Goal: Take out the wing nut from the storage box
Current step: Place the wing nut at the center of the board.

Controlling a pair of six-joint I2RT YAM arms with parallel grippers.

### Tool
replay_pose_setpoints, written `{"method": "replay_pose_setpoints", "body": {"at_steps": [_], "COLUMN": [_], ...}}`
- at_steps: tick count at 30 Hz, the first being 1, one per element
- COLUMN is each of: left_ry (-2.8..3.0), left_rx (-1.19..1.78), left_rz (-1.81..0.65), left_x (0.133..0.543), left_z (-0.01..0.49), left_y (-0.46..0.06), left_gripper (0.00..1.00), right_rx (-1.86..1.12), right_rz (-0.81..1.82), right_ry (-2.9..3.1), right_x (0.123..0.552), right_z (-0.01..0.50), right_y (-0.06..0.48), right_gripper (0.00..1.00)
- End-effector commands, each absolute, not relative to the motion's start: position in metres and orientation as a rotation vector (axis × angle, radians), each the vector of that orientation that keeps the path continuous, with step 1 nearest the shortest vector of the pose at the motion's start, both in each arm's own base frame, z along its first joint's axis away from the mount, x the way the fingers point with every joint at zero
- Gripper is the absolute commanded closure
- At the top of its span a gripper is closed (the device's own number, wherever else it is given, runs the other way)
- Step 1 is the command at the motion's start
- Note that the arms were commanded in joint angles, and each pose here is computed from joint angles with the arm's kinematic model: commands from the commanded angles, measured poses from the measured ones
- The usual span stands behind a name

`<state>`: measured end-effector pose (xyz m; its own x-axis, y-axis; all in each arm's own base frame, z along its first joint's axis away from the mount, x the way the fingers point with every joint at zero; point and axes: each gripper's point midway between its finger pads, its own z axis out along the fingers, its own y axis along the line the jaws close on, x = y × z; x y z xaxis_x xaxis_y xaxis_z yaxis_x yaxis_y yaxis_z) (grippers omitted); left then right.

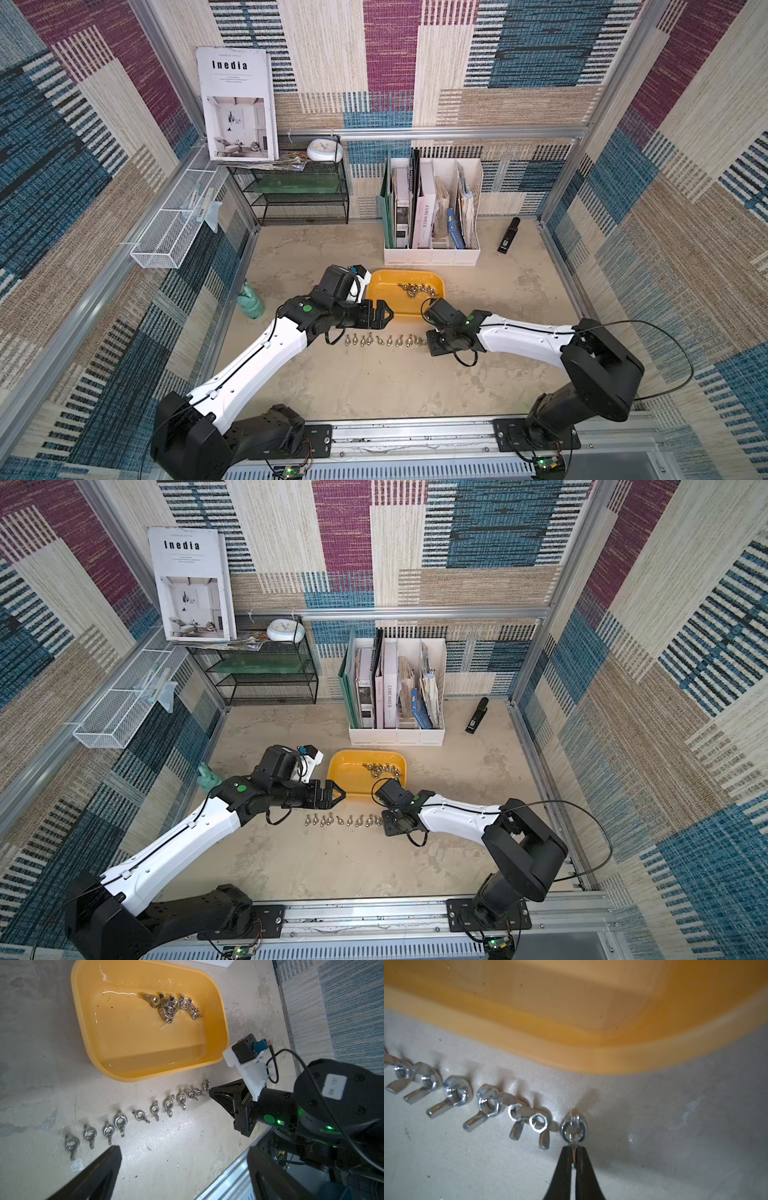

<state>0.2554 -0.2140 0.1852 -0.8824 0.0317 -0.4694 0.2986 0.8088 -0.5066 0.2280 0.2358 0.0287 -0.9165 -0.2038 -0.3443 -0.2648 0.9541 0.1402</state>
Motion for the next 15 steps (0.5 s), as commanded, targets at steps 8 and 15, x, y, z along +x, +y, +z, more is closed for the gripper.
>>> {"method": "replay_pose_setpoints", "body": {"at_steps": [8,15], "left_ry": [2.549,2.548], "left_rx": [0.256,0.254], "left_rz": [-0.803,-0.802], "left_x": [0.255,0.258], "left_z": [0.183,0.183], "left_y": [-0.213,-0.214], "left_gripper": [0.01,0.01], "right_rx": [-0.353,-0.333], "right_rz": [0.261,0.262], "right_ry": [2.765,2.726], "right_x": [0.228,0.233], "right_z": [0.037,0.061], "right_y": [0.237,0.237], "right_gripper": [0.82,0.71]}}
